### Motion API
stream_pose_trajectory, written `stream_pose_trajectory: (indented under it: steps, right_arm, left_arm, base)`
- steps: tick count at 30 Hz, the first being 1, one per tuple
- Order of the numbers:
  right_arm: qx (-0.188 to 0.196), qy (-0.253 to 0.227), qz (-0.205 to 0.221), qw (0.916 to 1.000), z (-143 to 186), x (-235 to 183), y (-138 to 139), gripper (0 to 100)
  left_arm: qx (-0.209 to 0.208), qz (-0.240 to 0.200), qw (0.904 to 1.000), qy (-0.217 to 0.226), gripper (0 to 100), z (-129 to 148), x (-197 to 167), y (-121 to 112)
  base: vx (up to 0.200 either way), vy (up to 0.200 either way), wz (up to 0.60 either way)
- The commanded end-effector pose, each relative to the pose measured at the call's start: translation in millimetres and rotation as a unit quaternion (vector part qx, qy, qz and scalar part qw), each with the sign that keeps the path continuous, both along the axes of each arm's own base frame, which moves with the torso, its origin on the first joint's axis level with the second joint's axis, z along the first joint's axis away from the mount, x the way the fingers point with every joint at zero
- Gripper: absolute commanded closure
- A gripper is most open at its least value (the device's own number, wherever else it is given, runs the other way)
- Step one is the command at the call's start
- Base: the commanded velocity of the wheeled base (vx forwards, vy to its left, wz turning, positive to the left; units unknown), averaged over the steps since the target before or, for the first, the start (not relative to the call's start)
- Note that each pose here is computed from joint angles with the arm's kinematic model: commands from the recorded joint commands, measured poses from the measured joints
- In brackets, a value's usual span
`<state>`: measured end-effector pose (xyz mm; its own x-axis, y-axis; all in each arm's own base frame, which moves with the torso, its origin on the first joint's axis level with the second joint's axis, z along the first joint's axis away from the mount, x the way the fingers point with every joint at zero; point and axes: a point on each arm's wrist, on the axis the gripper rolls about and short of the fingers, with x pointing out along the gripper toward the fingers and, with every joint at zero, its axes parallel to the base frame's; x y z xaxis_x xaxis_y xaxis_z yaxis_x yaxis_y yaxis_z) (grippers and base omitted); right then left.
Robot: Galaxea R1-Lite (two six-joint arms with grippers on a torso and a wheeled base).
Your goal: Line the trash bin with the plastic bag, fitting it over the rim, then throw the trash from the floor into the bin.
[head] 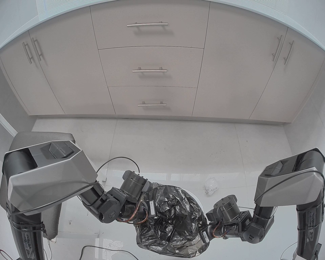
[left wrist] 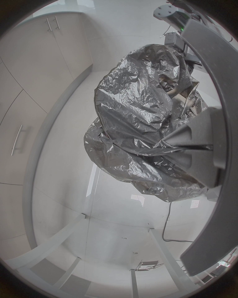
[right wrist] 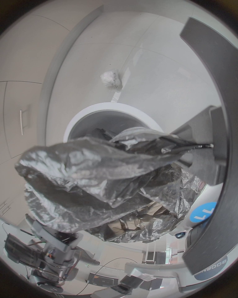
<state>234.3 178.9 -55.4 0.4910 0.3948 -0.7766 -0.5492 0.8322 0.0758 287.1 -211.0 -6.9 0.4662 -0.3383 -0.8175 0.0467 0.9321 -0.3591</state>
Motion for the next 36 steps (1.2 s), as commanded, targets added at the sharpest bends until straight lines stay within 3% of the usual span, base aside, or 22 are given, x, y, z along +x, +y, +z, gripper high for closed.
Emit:
stream_pose_trajectory:
  steps: [1, 11, 25, 27, 36]
  right_arm:
    - [-0.004, 0.002, -0.001, 1.0000, -11, -4, -3, 100]
    - [0.021, -0.067, -0.037, 0.9968, -22, 3, 0, 100]
    - [0.015, -0.093, -0.060, 0.9937, -13, 8, -3, 100]
    - [0.019, -0.107, -0.067, 0.9918, -6, 9, -2, 100]
    - [0.012, -0.118, -0.086, 0.9892, -2, 14, -8, 100]
  left_arm:
    - [0.010, 0.003, 0.9999, 0.003, 100, -2, -5, 2]
    - [0.020, 0.019, 0.9996, -0.006, 100, -6, 2, 10]
    - [0.018, 0.040, 0.9989, -0.016, 100, -7, 14, 21]
    - [0.003, 0.047, 0.9982, -0.037, 100, -4, 19, 24]
    - [-0.010, 0.056, 0.9970, -0.053, 100, -1, 23, 30]
  base:
    - [0.000, 0.000, 0.00]
    - [0.000, 0.000, 0.00]
    - [0.000, 0.000, 0.00]
    - [0.000, 0.000, 0.00]
    - [0.000, 0.000, 0.00]
